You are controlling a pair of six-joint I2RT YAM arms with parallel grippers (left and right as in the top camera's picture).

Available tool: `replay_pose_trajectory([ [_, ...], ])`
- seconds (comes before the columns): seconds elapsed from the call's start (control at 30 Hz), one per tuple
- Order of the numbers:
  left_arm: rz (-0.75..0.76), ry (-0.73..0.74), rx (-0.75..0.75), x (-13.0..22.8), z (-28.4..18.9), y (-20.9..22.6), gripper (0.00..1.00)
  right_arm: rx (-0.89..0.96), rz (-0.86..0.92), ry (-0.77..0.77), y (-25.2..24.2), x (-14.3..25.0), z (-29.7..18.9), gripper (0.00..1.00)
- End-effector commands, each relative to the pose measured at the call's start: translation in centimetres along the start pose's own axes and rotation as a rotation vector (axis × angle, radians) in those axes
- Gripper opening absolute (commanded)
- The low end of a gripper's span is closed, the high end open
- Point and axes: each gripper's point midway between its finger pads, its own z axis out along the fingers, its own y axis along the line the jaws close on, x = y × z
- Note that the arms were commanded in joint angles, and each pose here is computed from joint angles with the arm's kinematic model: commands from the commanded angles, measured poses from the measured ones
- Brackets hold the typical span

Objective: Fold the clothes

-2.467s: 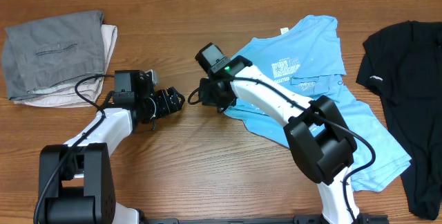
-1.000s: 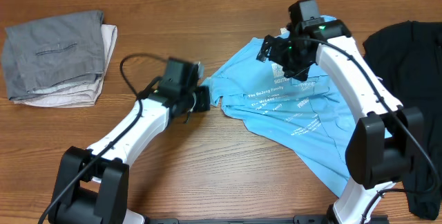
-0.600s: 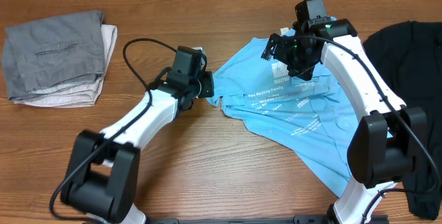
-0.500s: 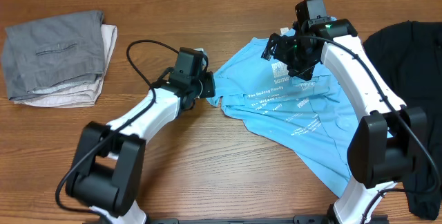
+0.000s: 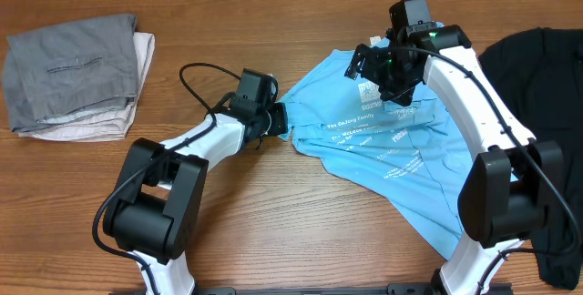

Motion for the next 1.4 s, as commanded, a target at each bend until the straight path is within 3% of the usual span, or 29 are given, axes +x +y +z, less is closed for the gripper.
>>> replay_pose_trajectory([
  [0.0,0.0,0.072,-0.125,2.5,2.2,3.2,0.04,-0.009,-0.014,-0.011,0.4,-0.1,-0.3,1.0],
  [0.27,0.056,0.007,-0.422,0.0,-1.0,9.8,0.04,-0.009,-0.015,-0.011,0.4,-0.1,-0.3,1.0],
  [0.53,0.074,-0.114,-0.425,-5.1,-5.1,10.0,0.07,-0.009,-0.014,-0.011,0.4,-0.1,-0.3,1.0],
  [0.8,0.081,-0.095,-0.501,-5.1,-6.4,11.9,0.08,-0.009,-0.014,-0.011,0.4,-0.1,-0.3,1.0],
  [0.97,0.074,-0.135,-0.478,-7.1,-8.3,10.8,0.05,-0.009,-0.014,-0.011,0.4,-0.1,-0.3,1.0],
  [1.13,0.084,-0.178,-0.292,-9.7,-10.7,6.1,0.05,-0.009,-0.015,-0.011,0.4,-0.1,-0.3,1.0],
  [1.37,0.076,-0.064,-0.222,-7.5,-9.4,5.3,0.06,-0.009,-0.014,-0.011,0.4,-0.1,-0.3,1.0],
])
